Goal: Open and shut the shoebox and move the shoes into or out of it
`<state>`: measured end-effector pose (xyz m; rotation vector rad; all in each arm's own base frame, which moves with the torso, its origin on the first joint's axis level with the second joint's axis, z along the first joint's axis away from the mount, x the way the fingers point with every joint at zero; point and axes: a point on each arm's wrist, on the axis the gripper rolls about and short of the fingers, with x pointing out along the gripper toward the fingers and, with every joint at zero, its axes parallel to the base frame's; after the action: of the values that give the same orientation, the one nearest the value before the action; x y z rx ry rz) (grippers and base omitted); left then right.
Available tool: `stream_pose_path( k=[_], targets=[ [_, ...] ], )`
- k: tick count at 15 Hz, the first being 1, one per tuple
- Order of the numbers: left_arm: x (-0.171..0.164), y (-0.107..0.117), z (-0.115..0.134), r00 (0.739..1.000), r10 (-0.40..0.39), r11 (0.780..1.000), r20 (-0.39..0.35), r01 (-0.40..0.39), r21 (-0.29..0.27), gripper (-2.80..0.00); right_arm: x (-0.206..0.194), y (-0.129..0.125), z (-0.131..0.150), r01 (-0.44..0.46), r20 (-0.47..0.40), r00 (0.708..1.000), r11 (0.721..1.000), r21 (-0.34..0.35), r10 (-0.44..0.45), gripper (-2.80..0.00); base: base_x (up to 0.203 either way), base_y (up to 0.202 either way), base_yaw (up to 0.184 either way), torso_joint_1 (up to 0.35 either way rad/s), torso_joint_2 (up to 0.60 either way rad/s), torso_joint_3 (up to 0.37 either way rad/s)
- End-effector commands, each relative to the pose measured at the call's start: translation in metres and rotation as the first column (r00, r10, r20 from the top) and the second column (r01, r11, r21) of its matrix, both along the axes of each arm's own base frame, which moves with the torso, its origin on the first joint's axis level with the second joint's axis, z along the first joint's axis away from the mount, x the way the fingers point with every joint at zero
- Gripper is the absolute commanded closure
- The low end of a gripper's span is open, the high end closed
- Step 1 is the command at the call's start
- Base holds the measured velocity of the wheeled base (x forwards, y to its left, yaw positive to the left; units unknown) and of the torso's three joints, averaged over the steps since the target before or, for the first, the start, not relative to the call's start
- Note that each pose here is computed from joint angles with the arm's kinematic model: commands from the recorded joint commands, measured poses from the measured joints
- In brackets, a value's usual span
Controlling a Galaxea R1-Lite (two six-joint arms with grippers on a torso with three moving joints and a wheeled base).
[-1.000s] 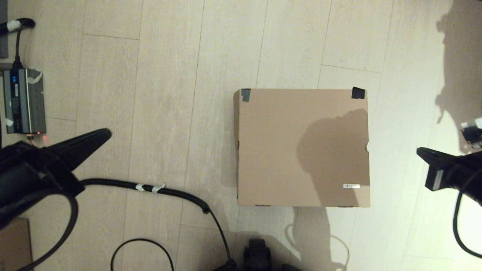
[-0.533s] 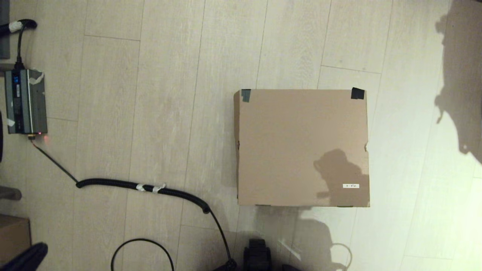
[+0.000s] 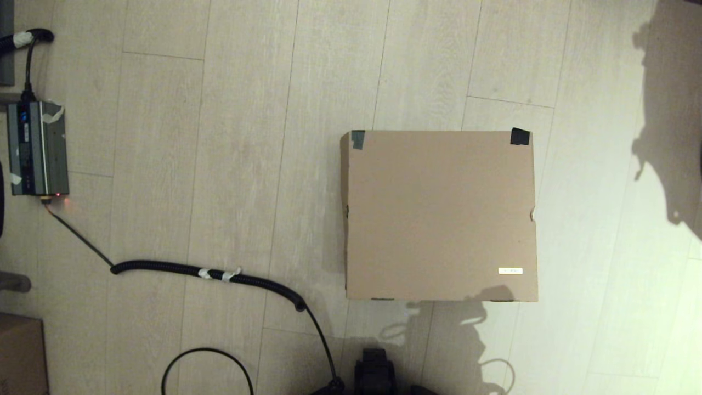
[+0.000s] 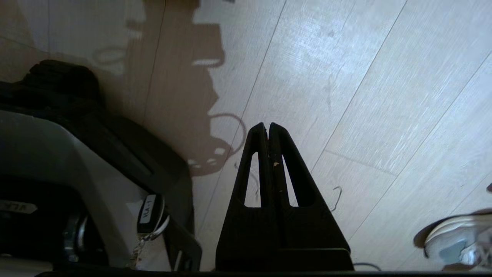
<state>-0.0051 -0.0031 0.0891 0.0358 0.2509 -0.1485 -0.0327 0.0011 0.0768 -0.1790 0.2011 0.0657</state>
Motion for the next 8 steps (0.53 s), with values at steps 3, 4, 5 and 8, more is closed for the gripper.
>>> stream_pose_path(
  k=[3, 4, 5, 8],
  targets=[
    [-0.019, 0.001, -0.004, 0.974, 0.001, 0.999, 0.228, -0.009, 0.033, 0.0, 0.009, 0.0, 0.004, -0.011, 0.238, 0.971, 1.0, -0.015, 0.014, 0.0, 0.0, 0.0, 0.0, 0.0, 0.0, 0.0],
    [-0.021, 0.002, -0.006, 0.959, 0.04, 0.997, 0.282, -0.057, 0.053, 0.0, 0.01, 0.0, 0.0, -0.011, 0.222, 0.975, 1.0, -0.002, 0.011, 0.0, 0.0, 0.0, 0.0, 0.0, 0.0, 0.0],
    [-0.019, 0.002, -0.008, 0.947, 0.074, 0.992, 0.312, -0.102, 0.074, 0.0, 0.01, 0.0, -0.001, -0.008, 0.204, 0.979, 1.0, 0.013, 0.005, 0.0, 0.0, 0.0, 0.0, 0.0, 0.0, 0.0],
    [-0.018, 0.003, -0.014, 0.961, 0.113, 0.992, 0.253, -0.125, 0.03, 0.0, 0.01, 0.0, -0.002, 0.018, 0.19, 0.981, 0.995, 0.1, -0.037, 0.0, 0.0, 0.0, 0.0, 0.0, 0.0, 0.0]
  ],
)
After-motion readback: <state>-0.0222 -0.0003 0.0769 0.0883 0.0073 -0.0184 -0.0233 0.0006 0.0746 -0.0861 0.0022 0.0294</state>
